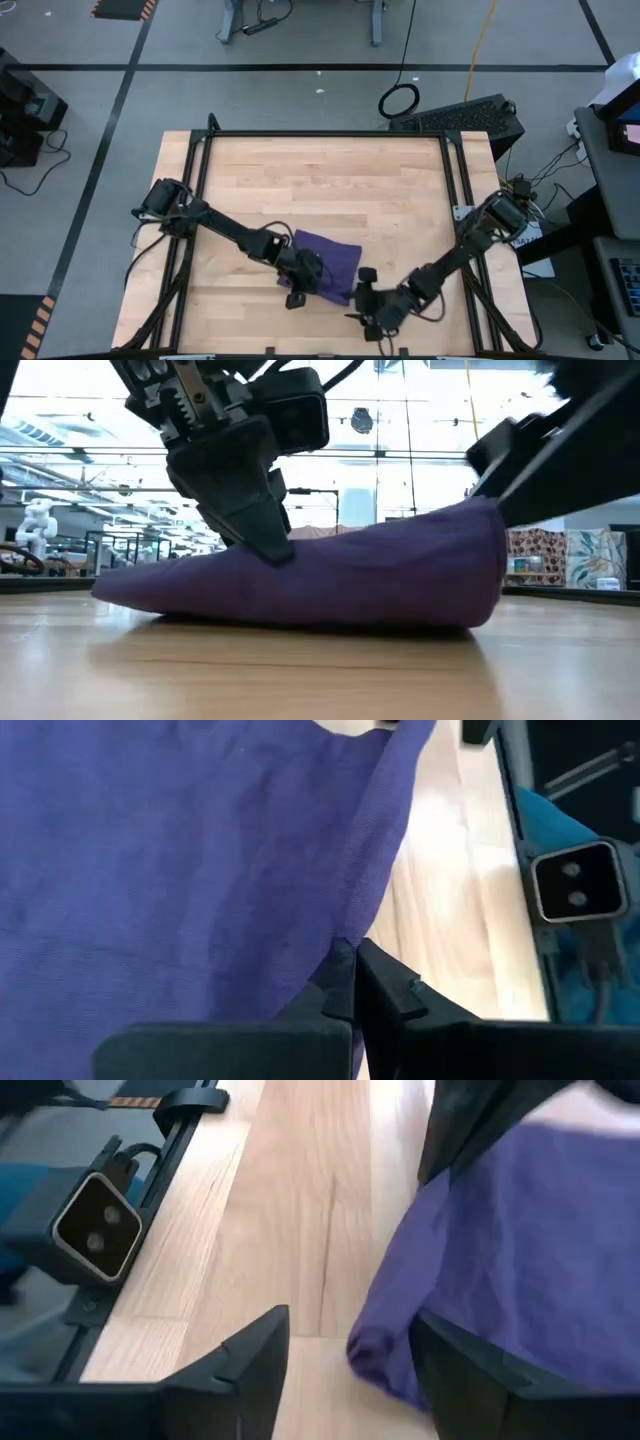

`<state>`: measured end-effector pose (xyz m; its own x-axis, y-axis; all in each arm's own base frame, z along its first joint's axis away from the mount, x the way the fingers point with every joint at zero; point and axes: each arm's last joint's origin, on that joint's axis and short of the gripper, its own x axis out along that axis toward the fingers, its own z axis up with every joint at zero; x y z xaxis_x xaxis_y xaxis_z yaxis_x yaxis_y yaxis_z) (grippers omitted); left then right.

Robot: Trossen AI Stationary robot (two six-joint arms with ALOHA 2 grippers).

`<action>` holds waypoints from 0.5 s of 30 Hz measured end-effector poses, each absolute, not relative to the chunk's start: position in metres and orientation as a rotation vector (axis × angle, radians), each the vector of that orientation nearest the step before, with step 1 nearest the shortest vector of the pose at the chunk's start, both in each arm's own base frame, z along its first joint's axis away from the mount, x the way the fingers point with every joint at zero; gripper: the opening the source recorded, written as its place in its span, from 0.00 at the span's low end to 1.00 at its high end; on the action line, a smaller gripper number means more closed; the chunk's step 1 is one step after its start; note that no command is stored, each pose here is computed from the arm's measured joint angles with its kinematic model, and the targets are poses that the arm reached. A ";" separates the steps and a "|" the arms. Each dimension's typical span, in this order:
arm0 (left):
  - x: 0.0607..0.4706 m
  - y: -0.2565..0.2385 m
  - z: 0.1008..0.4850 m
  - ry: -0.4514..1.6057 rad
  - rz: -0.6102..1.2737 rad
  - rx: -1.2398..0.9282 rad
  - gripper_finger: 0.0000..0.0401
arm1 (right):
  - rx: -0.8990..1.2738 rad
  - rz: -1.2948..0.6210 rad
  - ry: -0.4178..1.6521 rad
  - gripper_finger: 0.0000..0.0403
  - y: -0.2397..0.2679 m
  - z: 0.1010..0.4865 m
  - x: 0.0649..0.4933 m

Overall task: Roll towel
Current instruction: Roll the purple towel

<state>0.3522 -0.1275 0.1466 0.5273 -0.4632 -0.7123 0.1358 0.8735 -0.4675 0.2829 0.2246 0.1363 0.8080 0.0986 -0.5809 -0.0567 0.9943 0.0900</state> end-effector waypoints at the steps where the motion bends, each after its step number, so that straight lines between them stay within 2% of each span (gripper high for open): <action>1: 0.353 -0.125 0.147 0.959 -0.377 -0.395 0.01 | 0.037 0.063 0.600 0.51 0.229 0.137 0.279; 9: 0.357 -0.111 0.143 0.986 -0.391 -0.462 0.01 | -0.148 -0.049 0.388 0.54 0.256 0.121 0.271; 12: 0.358 -0.108 0.143 0.987 -0.380 -0.470 0.01 | -0.212 -0.044 0.361 0.53 0.259 0.103 0.276; 15: 0.359 -0.104 0.143 0.986 -0.361 -0.495 0.00 | -0.259 -0.123 0.334 0.51 0.257 0.091 0.279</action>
